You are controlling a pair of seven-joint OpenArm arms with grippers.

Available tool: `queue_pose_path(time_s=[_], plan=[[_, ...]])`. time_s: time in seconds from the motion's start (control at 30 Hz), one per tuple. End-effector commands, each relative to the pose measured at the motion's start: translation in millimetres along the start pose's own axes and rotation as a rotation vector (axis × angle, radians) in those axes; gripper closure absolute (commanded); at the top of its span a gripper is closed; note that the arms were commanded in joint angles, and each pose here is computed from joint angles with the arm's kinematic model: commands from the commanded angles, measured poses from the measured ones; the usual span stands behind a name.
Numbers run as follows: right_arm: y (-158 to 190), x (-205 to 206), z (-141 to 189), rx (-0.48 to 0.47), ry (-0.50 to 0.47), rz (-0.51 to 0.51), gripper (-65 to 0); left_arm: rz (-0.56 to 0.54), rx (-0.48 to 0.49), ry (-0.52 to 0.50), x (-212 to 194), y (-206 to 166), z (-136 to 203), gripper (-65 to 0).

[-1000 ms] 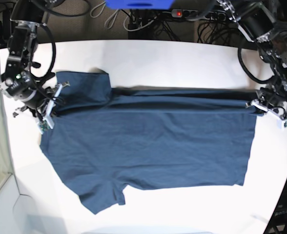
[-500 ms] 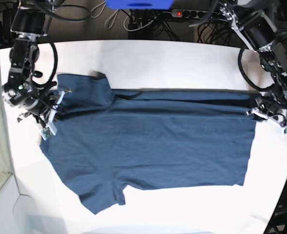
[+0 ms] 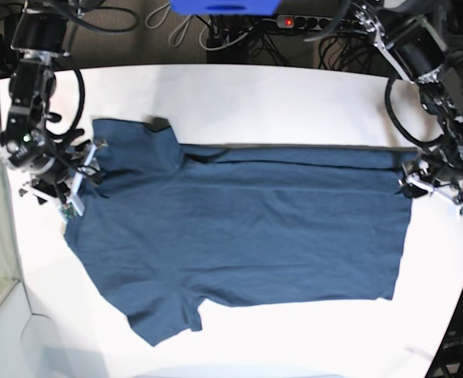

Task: Layout the t-shirt on the table in an organized manner, then fold the t-shirt properly
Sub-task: 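Regrasp the folded edge with the right gripper near the collar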

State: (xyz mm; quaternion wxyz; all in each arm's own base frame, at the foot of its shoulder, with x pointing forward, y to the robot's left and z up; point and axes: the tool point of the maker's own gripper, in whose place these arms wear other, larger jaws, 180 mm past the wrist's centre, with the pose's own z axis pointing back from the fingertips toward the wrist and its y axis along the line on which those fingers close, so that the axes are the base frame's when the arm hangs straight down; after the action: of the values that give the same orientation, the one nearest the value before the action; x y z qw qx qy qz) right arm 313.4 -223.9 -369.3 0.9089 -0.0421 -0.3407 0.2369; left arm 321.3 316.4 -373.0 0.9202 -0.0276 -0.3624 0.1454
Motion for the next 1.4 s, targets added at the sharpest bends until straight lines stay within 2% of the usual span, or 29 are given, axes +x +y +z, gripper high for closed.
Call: queue_pose_path(time_s=[0.0,0.13,0.37,0.47,0.67,0.87,0.93,0.97,1.13,1.2,1.37], plan=[[-5.0,7.7,10.1,-0.021,-0.038,0.019,-38.9,-0.020,0.006,-0.083,26.5,1.5,11.3,-36.1],[13.2,-9.2,21.9,-0.003,-0.020,0.035,-38.8,-0.051,0.030,-0.090,20.2,6.0,21.9,-36.1],[45.8,-37.5,19.6,0.062,0.028,-0.008,-38.8,-0.022,0.029,-0.004,-11.3,13.2,8.9,-36.1],[50.7,-40.1,19.1,0.069,0.033,-0.018,-38.8,0.003,0.019,0.039,-25.8,14.5,0.5,-36.1],[61.0,-56.7,16.0,0.098,0.072,-0.036,-38.8,0.027,0.024,0.022,-39.7,21.2,-6.0,-36.0],[71.6,-79.3,2.0,0.144,0.107,-0.084,-38.4,0.052,0.024,0.069,-55.4,29.5,-15.1,-35.8],[73.4,-82.3,-0.2,0.152,0.107,-0.093,-34.7,0.058,0.019,0.077,-58.7,29.1,-16.9,-35.8],[74.3,-84.6,-1.0,0.155,0.113,-0.097,-30.3,0.057,0.021,0.069,-57.1,29.4,-17.0,-35.8],[72.2,-80.3,-1.4,0.151,0.107,-0.092,0.0,0.057,0.019,0.053,-54.3,29.0,-17.4,-35.8],[67.8,-74.5,-0.4,0.140,0.094,-0.082,0.0,0.057,0.019,0.053,-54.3,29.0,-17.4,-35.7],[46.0,-27.1,15.0,0.067,-0.023,-0.015,0.0,0.056,0.019,0.055,-55.5,29.2,-16.1,-35.7]])
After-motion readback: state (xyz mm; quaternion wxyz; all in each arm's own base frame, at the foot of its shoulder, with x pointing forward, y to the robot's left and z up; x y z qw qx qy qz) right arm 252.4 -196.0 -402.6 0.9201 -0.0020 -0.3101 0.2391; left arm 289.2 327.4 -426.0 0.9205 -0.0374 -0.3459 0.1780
